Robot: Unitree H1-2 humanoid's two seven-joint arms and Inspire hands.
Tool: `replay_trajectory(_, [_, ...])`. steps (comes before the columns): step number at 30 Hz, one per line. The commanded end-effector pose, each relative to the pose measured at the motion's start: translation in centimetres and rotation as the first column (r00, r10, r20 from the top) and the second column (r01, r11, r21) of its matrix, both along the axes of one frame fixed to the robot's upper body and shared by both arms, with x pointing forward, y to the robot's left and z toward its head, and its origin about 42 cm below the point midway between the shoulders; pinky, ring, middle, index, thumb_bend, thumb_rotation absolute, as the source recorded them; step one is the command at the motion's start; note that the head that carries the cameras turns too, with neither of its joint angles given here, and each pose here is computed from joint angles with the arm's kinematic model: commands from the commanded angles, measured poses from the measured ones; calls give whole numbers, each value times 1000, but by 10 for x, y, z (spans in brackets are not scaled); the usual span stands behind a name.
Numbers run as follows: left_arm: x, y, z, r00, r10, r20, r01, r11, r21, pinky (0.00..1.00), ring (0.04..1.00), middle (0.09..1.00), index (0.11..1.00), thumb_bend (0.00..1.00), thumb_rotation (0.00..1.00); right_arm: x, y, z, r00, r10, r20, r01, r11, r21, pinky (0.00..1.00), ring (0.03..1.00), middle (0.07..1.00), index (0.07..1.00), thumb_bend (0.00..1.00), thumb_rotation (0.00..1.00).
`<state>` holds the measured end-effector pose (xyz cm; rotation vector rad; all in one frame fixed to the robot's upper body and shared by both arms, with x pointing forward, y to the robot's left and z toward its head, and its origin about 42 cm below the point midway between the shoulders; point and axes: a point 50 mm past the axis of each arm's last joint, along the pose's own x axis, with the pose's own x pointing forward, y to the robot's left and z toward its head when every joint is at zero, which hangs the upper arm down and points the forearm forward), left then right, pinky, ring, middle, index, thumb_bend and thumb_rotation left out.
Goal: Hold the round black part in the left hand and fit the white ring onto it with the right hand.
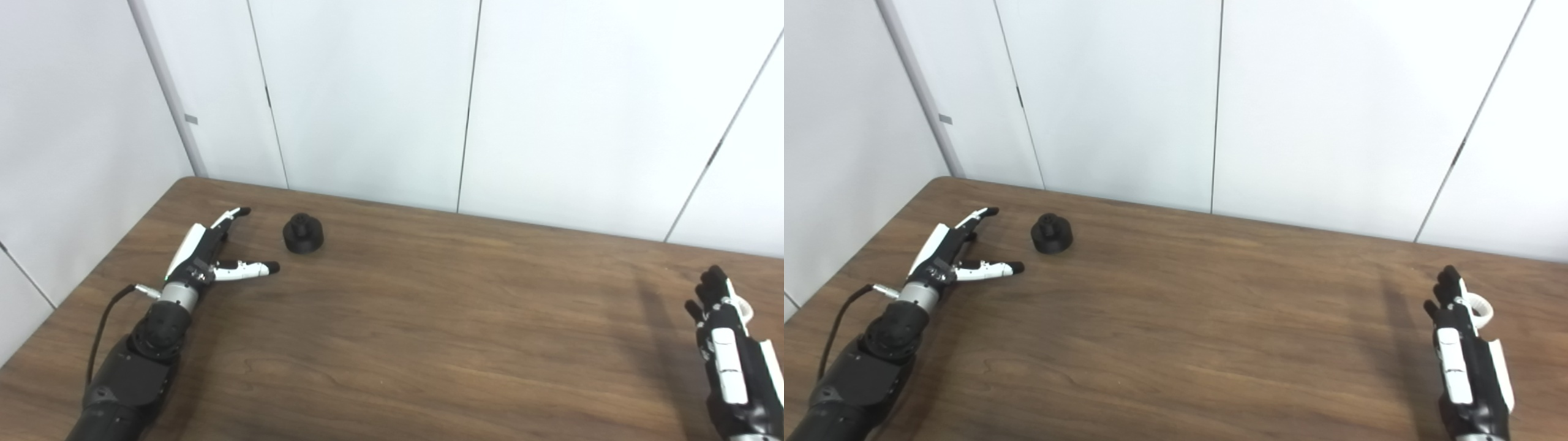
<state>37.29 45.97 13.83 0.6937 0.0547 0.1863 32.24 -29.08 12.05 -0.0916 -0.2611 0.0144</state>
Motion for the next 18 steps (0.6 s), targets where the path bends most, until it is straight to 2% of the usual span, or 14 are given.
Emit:
replay_trajectory(1, [10,11,17,1000,-17,-1,18,997,70,908,970,967,906,980,243,-25,-4,-38,993,-12,-117,15,1000,26,963,1000,1000,1000,289,891])
replay_trajectory(8, [20,12,20,1000,-28,-13,29,993,119,902,938,923,828,985,236,-27,-4,-36,993,-16,-114,19,1000,21,959,1000,1000,1000,285,891])
replay_trajectory(14, [26,8,12,996,-73,-46,80,982,170,831,895,904,801,974,170,-30,-4,-35,993,-15,-115,18,1000,24,965,1000,1000,1000,270,890])
replay_trajectory(18, [32,3,8,994,-94,-61,104,977,187,839,893,895,797,974,146,-33,-4,-35,993,-22,-114,24,1000,13,966,1000,1000,1000,283,898])
